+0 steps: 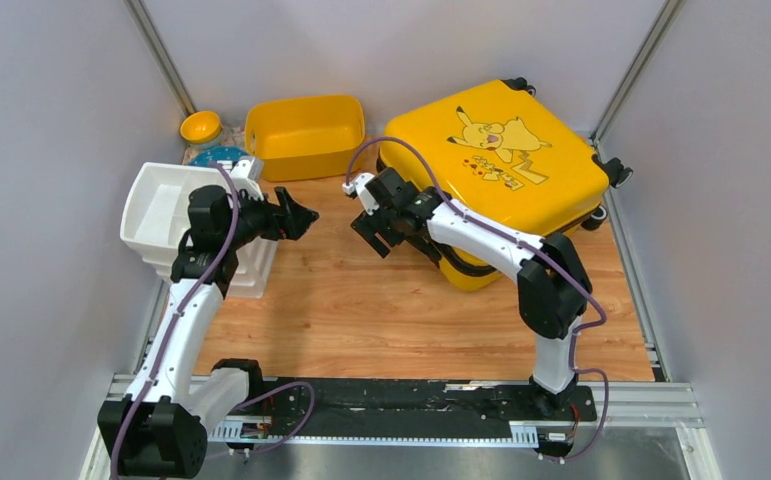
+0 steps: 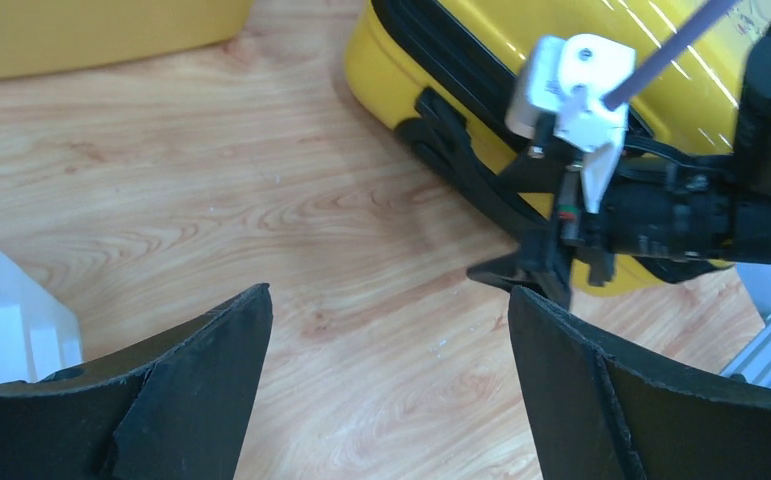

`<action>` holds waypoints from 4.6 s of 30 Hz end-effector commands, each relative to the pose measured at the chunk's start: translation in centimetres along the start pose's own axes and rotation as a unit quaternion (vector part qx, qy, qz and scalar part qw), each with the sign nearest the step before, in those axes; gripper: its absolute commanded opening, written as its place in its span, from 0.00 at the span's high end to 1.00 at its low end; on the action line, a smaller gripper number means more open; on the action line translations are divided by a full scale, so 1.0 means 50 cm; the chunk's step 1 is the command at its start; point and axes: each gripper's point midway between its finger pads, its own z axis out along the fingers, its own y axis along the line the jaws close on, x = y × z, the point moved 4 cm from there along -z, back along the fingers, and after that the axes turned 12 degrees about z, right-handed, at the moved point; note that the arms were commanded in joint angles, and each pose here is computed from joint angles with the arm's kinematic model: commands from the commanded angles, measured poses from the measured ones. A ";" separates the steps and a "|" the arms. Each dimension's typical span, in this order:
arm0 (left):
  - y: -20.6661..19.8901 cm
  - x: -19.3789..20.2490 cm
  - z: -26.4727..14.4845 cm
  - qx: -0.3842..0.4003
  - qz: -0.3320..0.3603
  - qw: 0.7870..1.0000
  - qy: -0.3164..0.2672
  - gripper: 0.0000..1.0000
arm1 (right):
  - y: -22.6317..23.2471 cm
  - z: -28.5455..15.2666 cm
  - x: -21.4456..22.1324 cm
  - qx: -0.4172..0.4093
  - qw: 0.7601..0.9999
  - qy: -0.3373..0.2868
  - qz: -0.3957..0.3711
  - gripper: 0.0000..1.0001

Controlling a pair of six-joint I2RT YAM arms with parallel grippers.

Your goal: Open, take out, and arrange the luggage

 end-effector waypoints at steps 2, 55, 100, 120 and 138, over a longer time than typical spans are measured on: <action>-0.017 -0.067 -0.003 0.016 0.026 0.995 -0.095 0.05 | 0.054 -0.210 -0.185 -0.076 0.974 -0.215 0.007 0.16; -0.222 0.136 0.291 0.243 0.160 0.957 0.004 0.14 | -0.683 -0.366 0.383 0.241 0.850 -0.157 0.441 0.44; -0.249 0.158 0.223 0.189 0.096 0.977 -0.032 0.17 | -0.224 -0.340 0.418 -0.044 0.965 -0.205 0.158 0.60; -0.229 0.163 0.223 0.165 0.105 0.980 -0.027 0.18 | -0.237 -0.293 0.361 -0.031 0.946 -0.237 0.219 0.78; -0.253 0.185 0.255 0.195 0.095 0.976 -0.014 0.23 | -0.152 -0.323 0.369 -0.085 0.952 -0.223 0.190 1.00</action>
